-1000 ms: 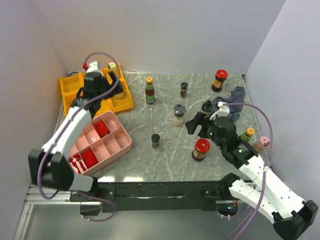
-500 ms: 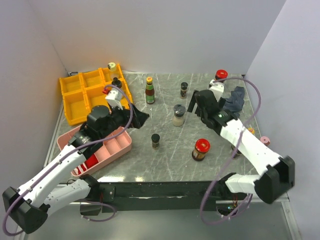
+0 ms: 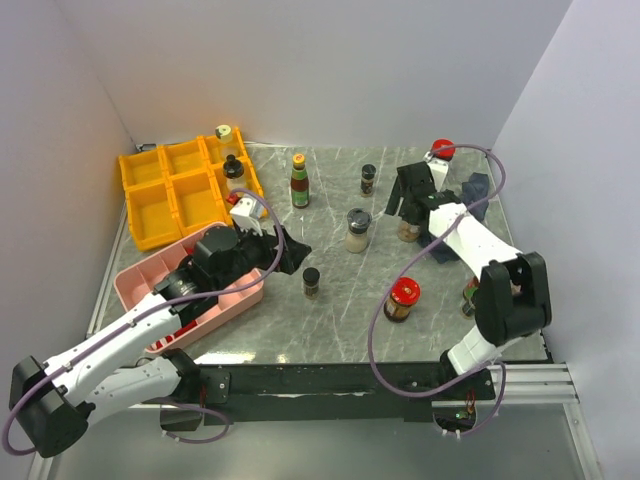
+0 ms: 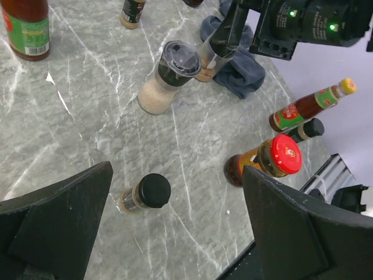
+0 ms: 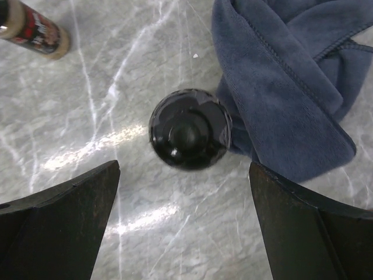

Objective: Organize the condiment bottles
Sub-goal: Pick up the bottle from the center of the board.

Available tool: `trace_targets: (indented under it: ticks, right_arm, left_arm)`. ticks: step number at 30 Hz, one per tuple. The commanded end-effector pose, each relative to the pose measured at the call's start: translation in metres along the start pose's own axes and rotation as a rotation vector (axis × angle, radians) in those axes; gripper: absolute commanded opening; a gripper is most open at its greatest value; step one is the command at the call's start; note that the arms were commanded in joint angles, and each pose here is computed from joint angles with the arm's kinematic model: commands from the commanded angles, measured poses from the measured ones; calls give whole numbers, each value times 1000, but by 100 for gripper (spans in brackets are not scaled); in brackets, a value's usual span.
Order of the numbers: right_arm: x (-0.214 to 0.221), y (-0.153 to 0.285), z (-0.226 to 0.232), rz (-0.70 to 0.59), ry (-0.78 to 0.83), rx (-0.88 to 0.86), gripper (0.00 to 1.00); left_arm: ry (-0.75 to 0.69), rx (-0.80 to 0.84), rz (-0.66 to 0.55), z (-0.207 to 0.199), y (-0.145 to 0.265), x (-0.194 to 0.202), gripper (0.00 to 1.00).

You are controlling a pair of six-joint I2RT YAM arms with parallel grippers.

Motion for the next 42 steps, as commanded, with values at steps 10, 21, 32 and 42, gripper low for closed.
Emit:
trace_targets:
  ticks: [10,21,32,42]
  right_arm:
    - [-24,-40,16,-61,26,-19,99]
    - [-19,-61,11,-19,43,-21,96]
    - [-33,-49,6,-76,58,-1,63]
    - [-50,17,9,-165,85,-38,49]
  left_arm:
    - [-38,19,-149,4,7,-1,99]
    - [-64,-32,-237,14,22,6,99]
    - [-76,-56,-257,13,26,7,99]
    - [-61,-62,-266,10,30,2,99]
Point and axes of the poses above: each gripper's point midway between its finger pads, its own y axis back along the fingers, its own z axis along the line the jaws close on, x = y × z, the point moved 9 cm from there along y, back along the fingers, and after that the axes turned 1 degree about y, right-handed, at the moved point
